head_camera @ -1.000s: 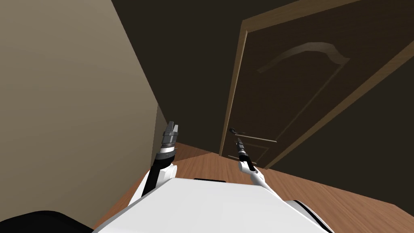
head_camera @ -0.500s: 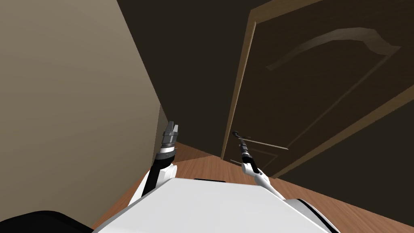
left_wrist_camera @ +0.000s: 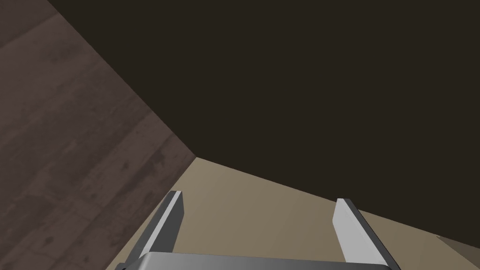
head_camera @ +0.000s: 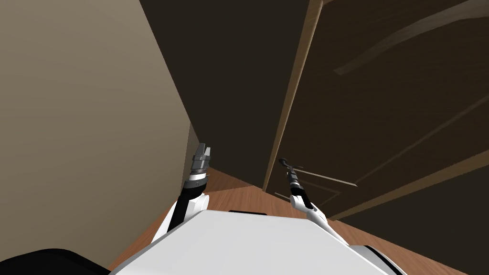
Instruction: Pull the door open
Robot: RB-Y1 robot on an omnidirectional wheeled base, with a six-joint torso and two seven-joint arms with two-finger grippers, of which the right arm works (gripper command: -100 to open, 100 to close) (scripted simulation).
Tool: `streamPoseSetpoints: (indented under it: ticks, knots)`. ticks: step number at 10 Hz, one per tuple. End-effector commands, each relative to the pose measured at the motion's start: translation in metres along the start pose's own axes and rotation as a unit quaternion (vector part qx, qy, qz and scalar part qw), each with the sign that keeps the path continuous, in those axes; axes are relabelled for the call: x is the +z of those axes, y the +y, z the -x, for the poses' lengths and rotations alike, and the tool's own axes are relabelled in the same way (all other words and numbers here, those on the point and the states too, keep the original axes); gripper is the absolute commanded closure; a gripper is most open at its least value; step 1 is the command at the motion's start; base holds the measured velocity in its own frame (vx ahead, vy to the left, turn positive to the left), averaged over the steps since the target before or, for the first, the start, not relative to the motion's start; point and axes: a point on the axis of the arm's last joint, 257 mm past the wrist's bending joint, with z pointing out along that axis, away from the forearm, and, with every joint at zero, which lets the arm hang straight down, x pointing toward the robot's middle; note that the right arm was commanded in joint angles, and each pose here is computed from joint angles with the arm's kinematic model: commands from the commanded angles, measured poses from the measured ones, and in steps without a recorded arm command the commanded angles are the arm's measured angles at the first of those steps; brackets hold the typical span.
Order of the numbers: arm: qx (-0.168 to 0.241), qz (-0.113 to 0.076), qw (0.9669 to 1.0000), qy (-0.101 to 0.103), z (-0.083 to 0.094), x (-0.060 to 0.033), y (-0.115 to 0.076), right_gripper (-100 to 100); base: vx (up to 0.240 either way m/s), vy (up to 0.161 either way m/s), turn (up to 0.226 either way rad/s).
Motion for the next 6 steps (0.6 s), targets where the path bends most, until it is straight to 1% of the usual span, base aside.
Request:
streamPoseSetpoints:
  ticks: [1, 2, 3, 4, 5, 6]
  knots:
    - [0.001, 0.0, 0.9999, -0.01, 0.021, -0.0042, -0.002, -100, 0.123, -0.002, 0.119]
    - [0.0, 0.0, 0.9999, -0.014, 0.029, -0.0058, -0.003, -100, 0.132, -0.001, 0.119]
    - [0.0, -0.001, 0.9998, -0.021, 0.042, -0.0086, -0.004, -100, 0.162, 0.016, 0.109]
    - [0.0, -0.001, 0.9996, -0.027, 0.057, -0.0117, -0.004, -100, 0.208, -0.009, 0.169]
    - [-0.001, -0.002, 0.9997, -0.023, 0.049, -0.0106, -0.006, -100, 0.095, -0.015, 0.038]
    - [-0.001, -0.002, 0.9997, -0.023, 0.049, -0.0106, -0.006, 100, -0.014, 0.003, -0.032]
